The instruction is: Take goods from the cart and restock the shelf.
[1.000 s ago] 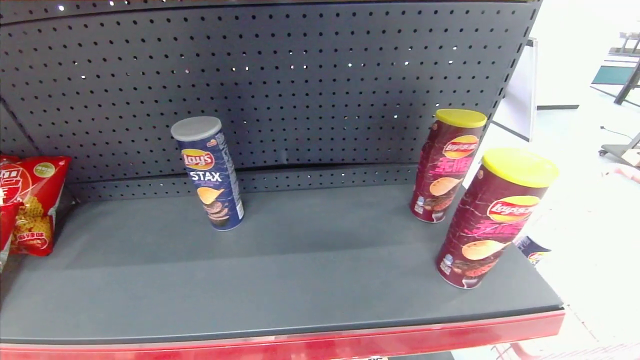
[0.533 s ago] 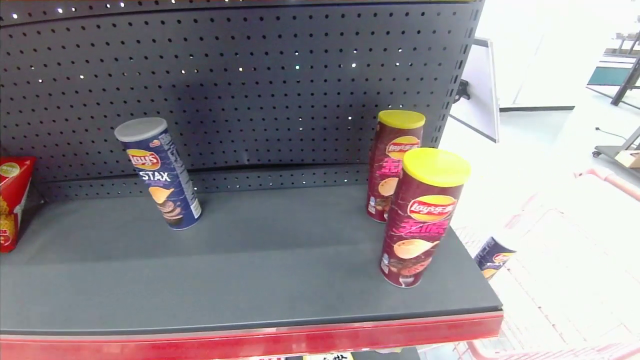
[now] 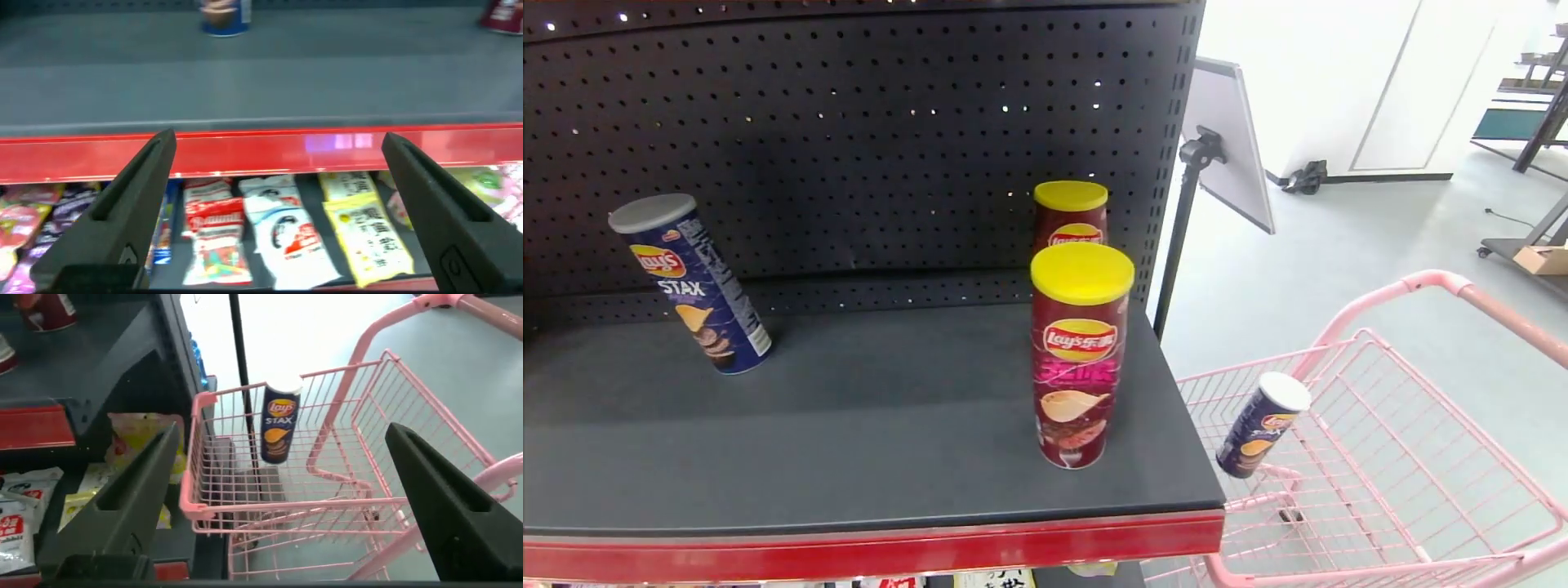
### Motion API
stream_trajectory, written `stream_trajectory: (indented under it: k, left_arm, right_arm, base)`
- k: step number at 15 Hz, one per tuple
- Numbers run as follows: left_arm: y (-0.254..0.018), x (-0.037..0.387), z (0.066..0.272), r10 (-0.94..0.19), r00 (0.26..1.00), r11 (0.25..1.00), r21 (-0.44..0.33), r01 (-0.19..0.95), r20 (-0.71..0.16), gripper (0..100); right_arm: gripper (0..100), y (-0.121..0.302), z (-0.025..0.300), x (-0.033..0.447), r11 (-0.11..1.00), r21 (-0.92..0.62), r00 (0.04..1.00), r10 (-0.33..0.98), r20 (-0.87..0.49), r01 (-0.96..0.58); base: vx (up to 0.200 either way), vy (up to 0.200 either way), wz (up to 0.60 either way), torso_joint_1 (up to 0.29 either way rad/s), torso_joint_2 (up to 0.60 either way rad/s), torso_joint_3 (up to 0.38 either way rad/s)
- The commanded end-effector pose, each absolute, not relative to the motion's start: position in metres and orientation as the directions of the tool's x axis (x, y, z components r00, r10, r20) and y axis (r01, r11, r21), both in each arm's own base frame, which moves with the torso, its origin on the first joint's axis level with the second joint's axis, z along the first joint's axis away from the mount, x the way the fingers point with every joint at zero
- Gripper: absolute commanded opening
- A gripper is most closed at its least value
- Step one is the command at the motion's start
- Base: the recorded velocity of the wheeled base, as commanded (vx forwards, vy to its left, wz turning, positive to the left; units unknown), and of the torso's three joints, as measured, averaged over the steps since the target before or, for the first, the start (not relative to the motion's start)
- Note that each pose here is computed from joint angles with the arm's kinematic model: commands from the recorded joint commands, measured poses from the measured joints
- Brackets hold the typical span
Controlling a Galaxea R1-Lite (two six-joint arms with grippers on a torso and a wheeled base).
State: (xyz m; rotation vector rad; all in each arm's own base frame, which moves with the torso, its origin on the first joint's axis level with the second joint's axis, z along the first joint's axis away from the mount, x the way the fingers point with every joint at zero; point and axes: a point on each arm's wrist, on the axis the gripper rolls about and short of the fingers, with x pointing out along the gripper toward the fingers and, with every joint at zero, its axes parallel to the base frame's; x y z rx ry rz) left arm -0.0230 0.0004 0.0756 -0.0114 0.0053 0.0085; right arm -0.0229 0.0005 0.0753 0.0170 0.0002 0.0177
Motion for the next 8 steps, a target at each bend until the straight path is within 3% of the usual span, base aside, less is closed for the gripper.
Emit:
stream_trajectory:
  k: [1, 8]
  left_arm:
    - [0.0004, -0.0229, 0.0756, 0.009, 1.0, 1.0, -0.012, -0.009, -0.006, 100]
    - [0.0004, -0.0229, 0.0756, 0.009, 1.0, 1.0, -0.014, -0.009, -0.006, 100]
  right_arm:
    - [100, 0.0006, 0.0753, -0.0228, 1.0, 0.017, 1.0, 0.018, -0.002, -0.018]
    - [100, 0.0006, 0.0753, -0.0228, 1.0, 0.017, 1.0, 0.018, -0.002, -0.018]
  base:
    - [0.0, -0.2, 0.0, 0.007, 0.0, 0.007]
    - [0.0, -0.2, 0.0, 0.004, 0.01, 0.002]
